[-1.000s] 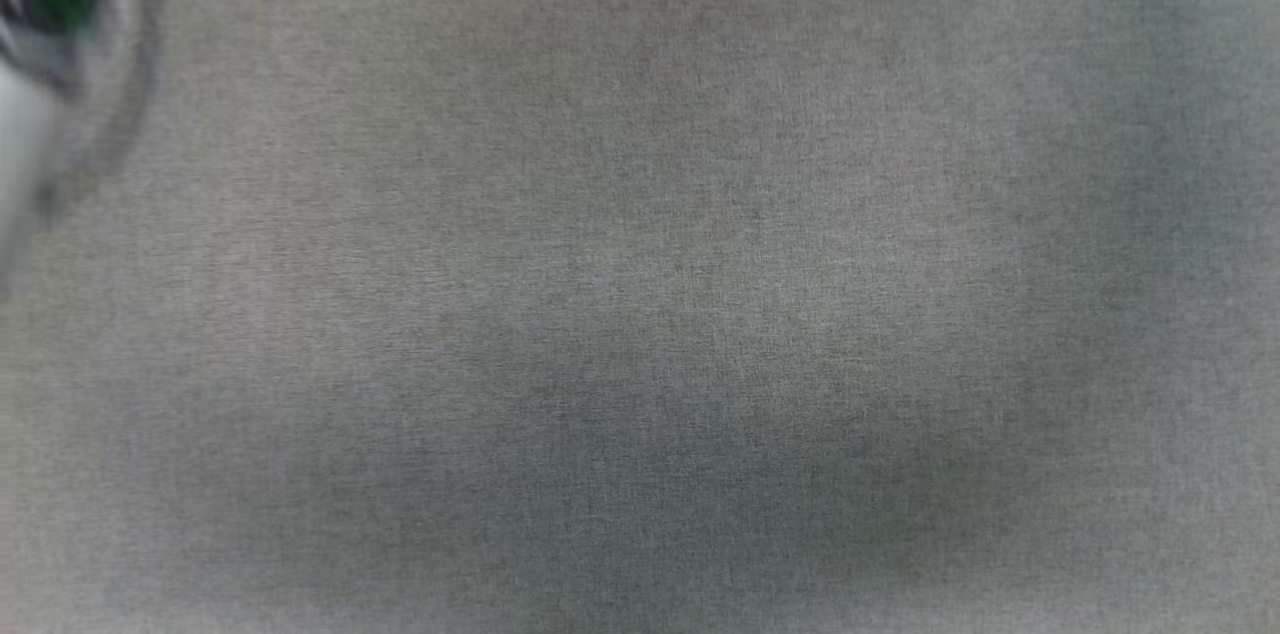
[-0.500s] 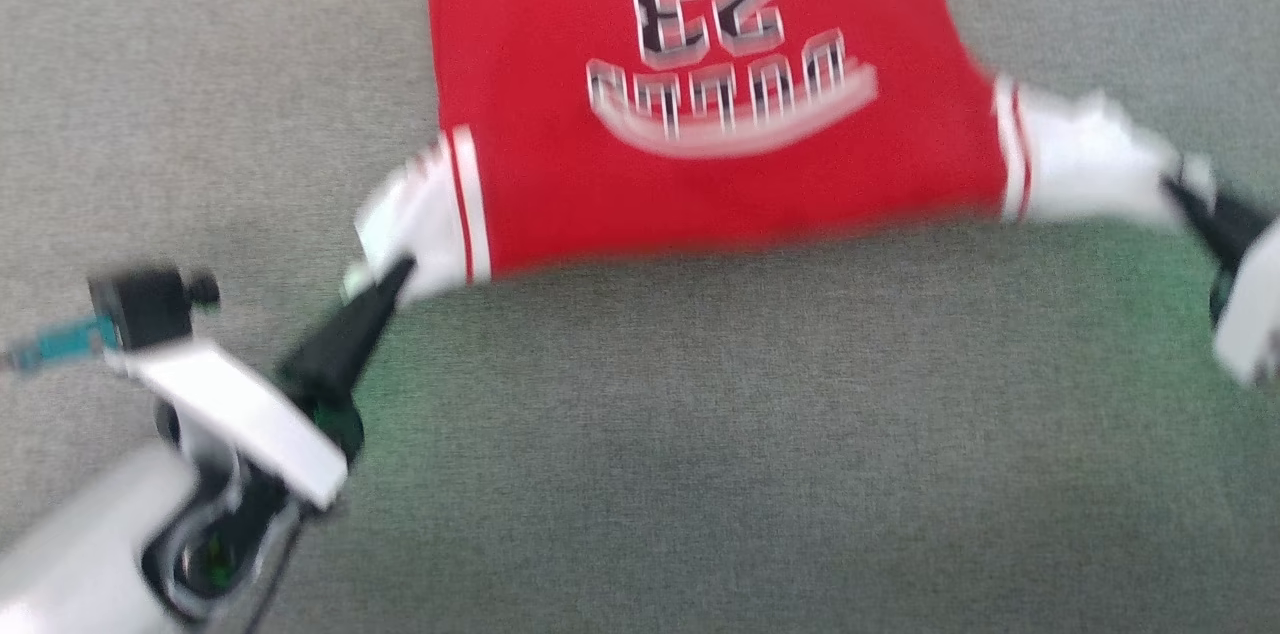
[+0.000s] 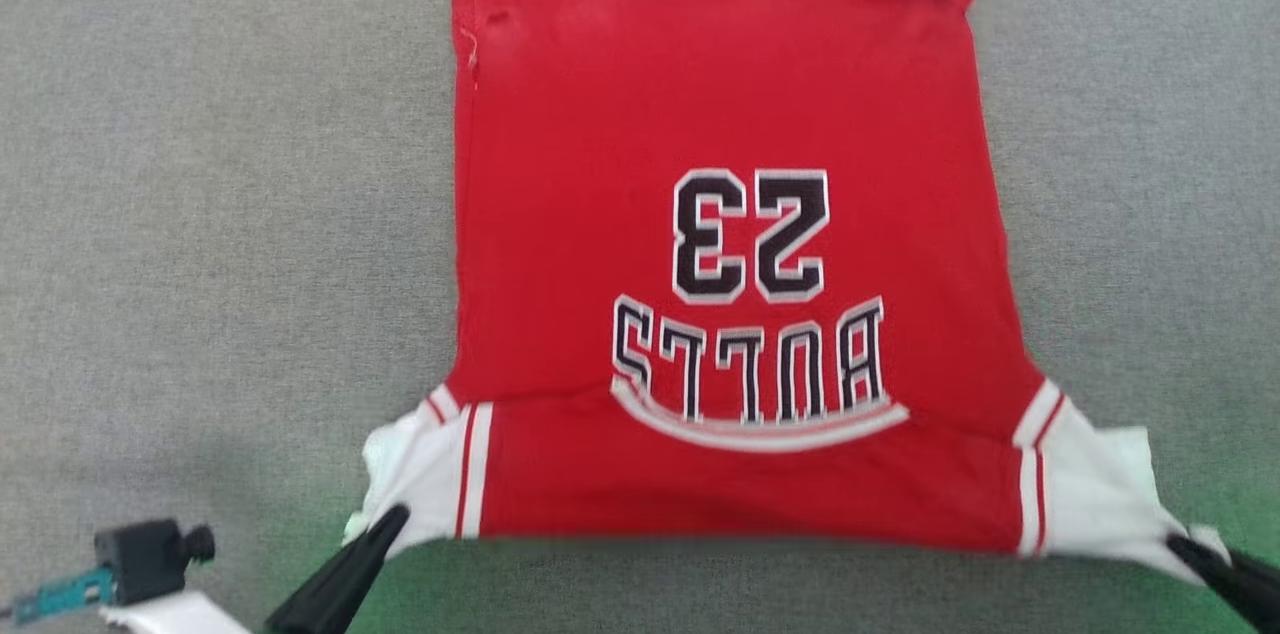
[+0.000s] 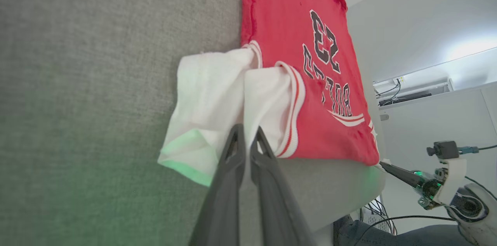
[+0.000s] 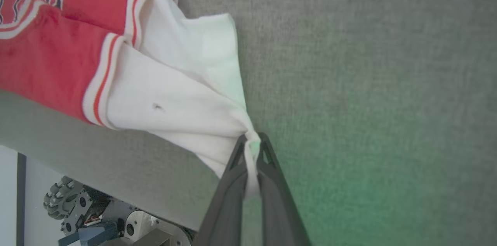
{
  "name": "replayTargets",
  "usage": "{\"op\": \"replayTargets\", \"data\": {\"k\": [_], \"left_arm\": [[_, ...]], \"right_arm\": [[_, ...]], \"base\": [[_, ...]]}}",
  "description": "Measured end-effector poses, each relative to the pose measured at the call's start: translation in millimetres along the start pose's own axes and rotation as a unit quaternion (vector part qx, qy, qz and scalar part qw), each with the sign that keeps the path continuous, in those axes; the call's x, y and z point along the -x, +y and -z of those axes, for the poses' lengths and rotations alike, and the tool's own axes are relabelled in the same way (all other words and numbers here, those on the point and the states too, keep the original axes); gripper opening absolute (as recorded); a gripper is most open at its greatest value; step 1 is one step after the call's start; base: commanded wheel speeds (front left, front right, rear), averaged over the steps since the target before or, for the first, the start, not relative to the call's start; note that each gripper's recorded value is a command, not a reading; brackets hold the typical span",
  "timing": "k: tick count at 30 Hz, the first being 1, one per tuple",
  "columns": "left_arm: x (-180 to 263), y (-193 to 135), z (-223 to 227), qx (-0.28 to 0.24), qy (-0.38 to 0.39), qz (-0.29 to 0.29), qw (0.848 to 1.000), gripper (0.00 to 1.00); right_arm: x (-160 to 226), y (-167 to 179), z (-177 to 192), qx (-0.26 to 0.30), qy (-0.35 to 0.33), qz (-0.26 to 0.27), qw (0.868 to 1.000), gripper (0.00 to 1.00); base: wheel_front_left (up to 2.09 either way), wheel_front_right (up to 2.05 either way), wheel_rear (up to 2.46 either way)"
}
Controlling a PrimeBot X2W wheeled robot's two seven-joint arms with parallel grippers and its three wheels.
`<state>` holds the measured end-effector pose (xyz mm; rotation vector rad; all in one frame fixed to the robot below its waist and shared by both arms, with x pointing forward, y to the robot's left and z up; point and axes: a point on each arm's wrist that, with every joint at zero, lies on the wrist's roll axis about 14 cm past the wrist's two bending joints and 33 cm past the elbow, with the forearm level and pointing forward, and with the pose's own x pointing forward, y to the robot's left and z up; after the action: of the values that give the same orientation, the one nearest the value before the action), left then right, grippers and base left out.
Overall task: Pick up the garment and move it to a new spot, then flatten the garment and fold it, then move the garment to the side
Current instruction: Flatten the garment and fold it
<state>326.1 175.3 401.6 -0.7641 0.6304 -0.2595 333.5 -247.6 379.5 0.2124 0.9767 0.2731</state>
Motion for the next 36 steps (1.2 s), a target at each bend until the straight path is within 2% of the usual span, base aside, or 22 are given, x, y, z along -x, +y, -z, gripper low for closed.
{"op": "replayTargets", "data": {"k": [6, 16, 17, 18, 19, 23, 26, 29, 32, 36], "left_arm": [[17.7, 8.0, 16.7, 0.009, 0.012, -0.019, 1.000, 0.00], [7.1, -0.2, 34.5, -0.005, 0.023, -0.003, 1.000, 0.00], [6.2, -0.8, 35.7, -0.005, 0.024, -0.003, 1.000, 0.00], [5.6, -0.7, 36.6, -0.005, 0.025, -0.003, 1.000, 0.00], [5.1, -0.6, 37.4, -0.007, 0.026, -0.003, 1.000, 0.00], [5.0, 0.0, 41.6, -0.012, 0.034, -0.003, 0.999, 0.00], [5.4, -0.5, 42.1, -0.016, 0.035, -0.001, 0.999, 0.00], [4.2, -5.4, 38.5, -0.029, 0.029, 0.008, 0.999, 0.00], [1.9, -9.7, 35.6, -0.037, 0.025, 0.016, 0.999, 0.00], [-3.5, -16.2, 32.8, -0.046, 0.023, 0.028, 0.998, 0.00]], "right_arm": [[17.2, -0.1, 19.1, -0.026, 0.004, 0.011, 1.000, 0.00], [6.7, 7.2, 24.7, -0.019, 0.016, 0.019, 0.999, 0.00], [5.3, 6.7, 25.0, -0.015, 0.018, 0.022, 0.999, 0.16], [3.9, 5.3, 24.2, -0.011, 0.016, 0.027, 0.999, 0.80], [2.5, 4.8, 22.7, -0.009, 0.013, 0.029, 0.999, 1.00], [1.9, 2.9, 11.8, 0.003, -0.004, 0.036, 0.999, 1.00], [10.5, -6.3, -13.9, 0.019, -0.036, 0.052, 0.998, 1.00], [28.9, -16.4, -73.0, 0.072, -0.094, 0.078, 0.990, 1.00], [38.0, -18.0, -131.2, 0.119, -0.156, 0.101, 0.975, 1.00], [21.4, 6.0, -196.5, 0.145, -0.224, 0.086, 0.960, 1.00]], "base": [[0.00, 0.00, 0.00], [0.00, 0.00, 0.00], [0.00, 0.00, 0.00], [0.00, 0.00, 0.00], [0.00, 0.00, 0.00], [0.00, 0.00, 0.00], [0.00, 0.00, 0.00], [0.00, 0.00, 0.00], [0.00, 0.00, 0.00], [0.00, 0.00, 0.00]]}}
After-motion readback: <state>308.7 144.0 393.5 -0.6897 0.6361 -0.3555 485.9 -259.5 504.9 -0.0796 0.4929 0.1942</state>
